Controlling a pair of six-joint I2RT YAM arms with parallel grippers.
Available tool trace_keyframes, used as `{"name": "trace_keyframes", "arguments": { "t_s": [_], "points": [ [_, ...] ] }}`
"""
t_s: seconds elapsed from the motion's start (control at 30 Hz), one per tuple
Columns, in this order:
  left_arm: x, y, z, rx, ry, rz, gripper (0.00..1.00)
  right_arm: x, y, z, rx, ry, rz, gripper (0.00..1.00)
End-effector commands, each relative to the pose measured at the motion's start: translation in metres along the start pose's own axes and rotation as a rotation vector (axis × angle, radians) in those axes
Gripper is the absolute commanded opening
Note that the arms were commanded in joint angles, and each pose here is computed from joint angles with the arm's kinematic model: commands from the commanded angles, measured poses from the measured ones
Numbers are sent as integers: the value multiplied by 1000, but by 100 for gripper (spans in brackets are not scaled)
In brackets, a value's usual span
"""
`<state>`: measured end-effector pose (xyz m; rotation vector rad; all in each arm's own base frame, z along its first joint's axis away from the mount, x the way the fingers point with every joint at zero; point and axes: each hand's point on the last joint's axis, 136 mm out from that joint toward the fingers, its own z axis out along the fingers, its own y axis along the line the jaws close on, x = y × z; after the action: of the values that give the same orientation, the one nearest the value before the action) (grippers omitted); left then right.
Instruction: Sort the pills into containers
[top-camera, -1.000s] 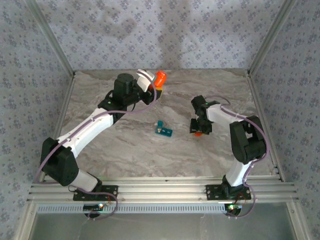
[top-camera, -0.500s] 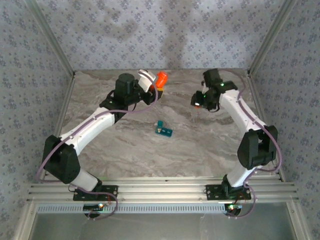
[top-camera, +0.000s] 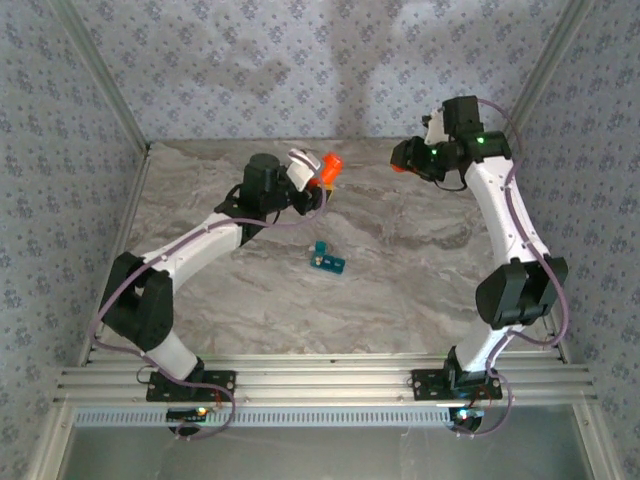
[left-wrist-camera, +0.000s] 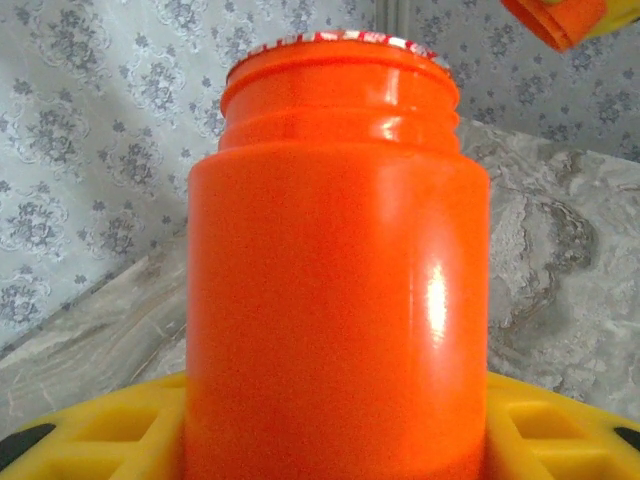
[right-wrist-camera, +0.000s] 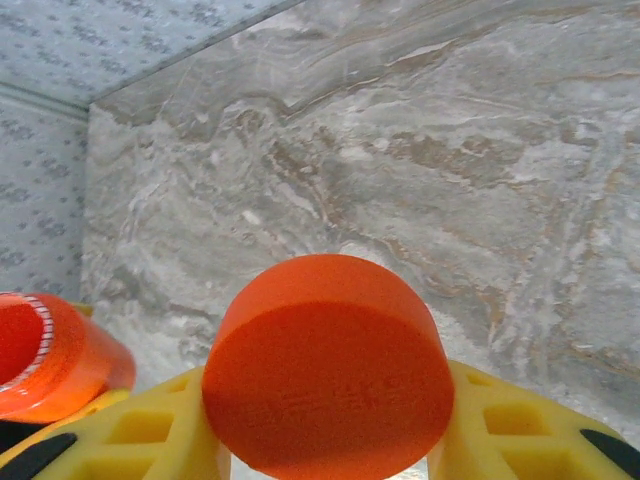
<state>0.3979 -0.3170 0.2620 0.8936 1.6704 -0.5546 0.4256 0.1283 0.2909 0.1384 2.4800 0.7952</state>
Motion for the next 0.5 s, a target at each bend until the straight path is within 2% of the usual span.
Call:
{"name": "trace_keyframes", "arguments": {
  "t_s": [0.0,0.33,0.47],
  "points": [
    [-16,-9,-2,63,-81,66,0,8,18,-5,-122,75,-18,42],
    [-5,-37,7,237,-84,82,0,20,52,-5,-342,203,-40,41],
    [1,-41,10,272,-69,95,0,30,62,-1,-359,258,-63,41]
  ]
}}
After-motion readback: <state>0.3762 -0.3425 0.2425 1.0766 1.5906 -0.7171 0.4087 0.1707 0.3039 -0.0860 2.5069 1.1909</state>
